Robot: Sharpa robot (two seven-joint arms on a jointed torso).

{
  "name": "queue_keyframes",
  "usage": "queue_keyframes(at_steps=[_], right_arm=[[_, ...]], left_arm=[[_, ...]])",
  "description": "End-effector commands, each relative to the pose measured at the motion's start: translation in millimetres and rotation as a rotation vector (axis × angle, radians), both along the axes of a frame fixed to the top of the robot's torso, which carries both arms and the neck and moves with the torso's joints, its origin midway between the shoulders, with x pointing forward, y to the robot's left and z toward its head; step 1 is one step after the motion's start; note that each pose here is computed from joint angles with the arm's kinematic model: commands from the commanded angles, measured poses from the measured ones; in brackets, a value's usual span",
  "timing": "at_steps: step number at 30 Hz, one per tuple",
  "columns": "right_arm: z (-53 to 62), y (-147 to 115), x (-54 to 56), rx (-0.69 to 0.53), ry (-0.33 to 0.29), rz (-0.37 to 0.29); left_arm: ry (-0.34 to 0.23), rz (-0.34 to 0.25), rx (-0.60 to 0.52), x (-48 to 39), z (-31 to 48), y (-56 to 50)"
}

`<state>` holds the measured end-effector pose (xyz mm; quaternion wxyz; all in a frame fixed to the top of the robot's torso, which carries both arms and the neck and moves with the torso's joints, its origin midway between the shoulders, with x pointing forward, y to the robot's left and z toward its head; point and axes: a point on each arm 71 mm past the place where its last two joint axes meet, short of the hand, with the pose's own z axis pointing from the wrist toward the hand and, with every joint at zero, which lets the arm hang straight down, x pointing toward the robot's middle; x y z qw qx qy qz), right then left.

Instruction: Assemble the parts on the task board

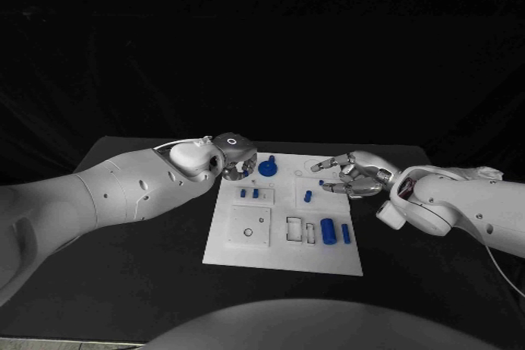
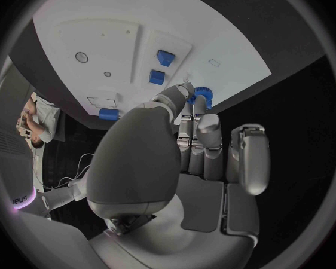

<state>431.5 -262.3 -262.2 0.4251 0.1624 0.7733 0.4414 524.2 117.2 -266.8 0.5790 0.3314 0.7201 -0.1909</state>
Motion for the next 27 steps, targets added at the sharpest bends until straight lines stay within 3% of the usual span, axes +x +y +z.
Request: queue_keyframes(at_steps=[1,6,11,27], right_arm=[[4.1,1.5,-0.4,-0.035,-0.077,0.019],[4.6,1.3,-0.8,-0.041,-0.082,0.021],[4.7,0.8,-1.0,-0.043,-0.082,0.020],[4.3,1.7,0.3,-0.038,-0.082,0.025]], left_arm=[[-0.048,-0.052,0.115,-2.0,-7.5,-6.5],[-0.071,-0.078,0.118,-4.3,-14.0,-14.1],[-0.106,-0.074,0.091,-2.8,-13.9,-12.6],[-0.132,-0.059,0.028,-3.4,-11.2,-10.1]])
